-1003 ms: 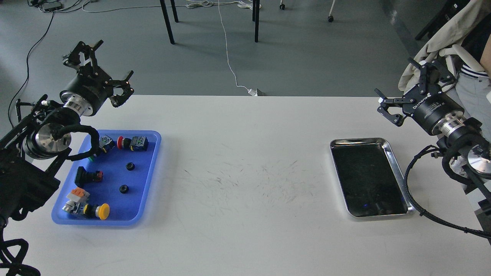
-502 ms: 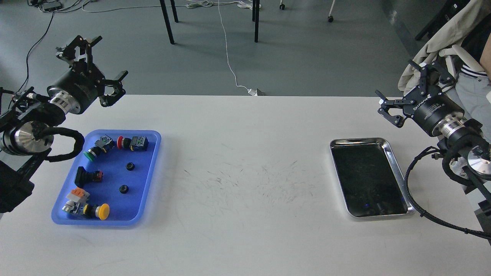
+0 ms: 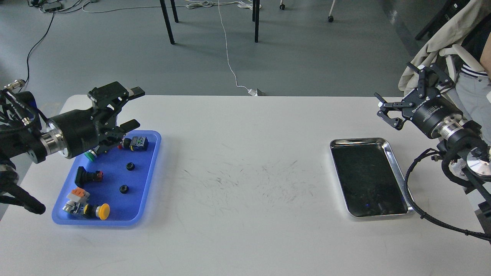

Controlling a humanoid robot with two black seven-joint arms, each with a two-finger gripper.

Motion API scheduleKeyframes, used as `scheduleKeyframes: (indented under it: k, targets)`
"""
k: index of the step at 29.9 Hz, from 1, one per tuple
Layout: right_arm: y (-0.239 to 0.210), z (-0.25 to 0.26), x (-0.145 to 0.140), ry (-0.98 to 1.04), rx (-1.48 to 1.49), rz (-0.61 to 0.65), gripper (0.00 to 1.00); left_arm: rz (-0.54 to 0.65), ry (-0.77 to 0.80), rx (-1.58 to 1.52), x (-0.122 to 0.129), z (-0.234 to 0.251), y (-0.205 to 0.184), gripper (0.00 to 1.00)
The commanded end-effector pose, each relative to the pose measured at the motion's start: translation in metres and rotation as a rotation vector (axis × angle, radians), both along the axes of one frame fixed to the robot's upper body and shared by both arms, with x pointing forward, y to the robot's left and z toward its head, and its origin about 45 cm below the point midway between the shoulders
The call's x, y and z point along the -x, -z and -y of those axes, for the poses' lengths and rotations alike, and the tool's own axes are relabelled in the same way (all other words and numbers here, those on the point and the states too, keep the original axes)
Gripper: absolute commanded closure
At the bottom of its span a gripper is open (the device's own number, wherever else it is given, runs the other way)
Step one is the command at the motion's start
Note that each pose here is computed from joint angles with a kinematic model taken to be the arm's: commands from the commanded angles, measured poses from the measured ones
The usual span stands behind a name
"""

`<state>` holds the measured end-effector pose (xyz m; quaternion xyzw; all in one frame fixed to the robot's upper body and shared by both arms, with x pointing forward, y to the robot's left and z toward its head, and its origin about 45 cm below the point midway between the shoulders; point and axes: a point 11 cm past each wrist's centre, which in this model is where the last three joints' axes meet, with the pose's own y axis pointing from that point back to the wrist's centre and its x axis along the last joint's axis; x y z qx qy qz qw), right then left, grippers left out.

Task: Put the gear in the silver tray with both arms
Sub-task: 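Reach the left gripper down into the blue tray toward a black gear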

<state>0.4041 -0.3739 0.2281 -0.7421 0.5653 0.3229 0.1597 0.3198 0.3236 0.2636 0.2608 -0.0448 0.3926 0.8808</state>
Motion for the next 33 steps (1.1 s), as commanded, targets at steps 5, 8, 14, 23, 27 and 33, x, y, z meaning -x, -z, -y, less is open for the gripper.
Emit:
scheduleKeyframes:
  k: [5,8,14,23,27,33]
  targets:
    - [-0.002,0.002,0.0,-0.001,0.007,0.003,0.01,0.143,0.22,-0.373,0.009,0.009,0.03,0.02]
    - [-0.002,0.002,0.0,0.0,0.01,0.004,0.01,0.219,0.27,-0.51,0.004,0.008,0.04,0.02]
    - [-0.003,0.002,0.0,-0.004,0.011,0.007,0.01,0.269,0.328,-0.772,-0.003,-0.024,0.059,0.03]
    - [-0.001,0.001,0.001,-0.006,0.011,0.004,0.01,0.255,0.376,-0.866,-0.005,-0.034,0.093,0.04]
    - [-0.002,0.001,0.001,-0.008,0.012,0.006,0.01,0.268,0.403,-0.89,-0.004,-0.029,0.104,0.04]
    - [-0.002,0.002,0.001,-0.007,0.015,0.006,0.01,0.27,0.403,-0.938,-0.005,-0.039,0.116,0.05]
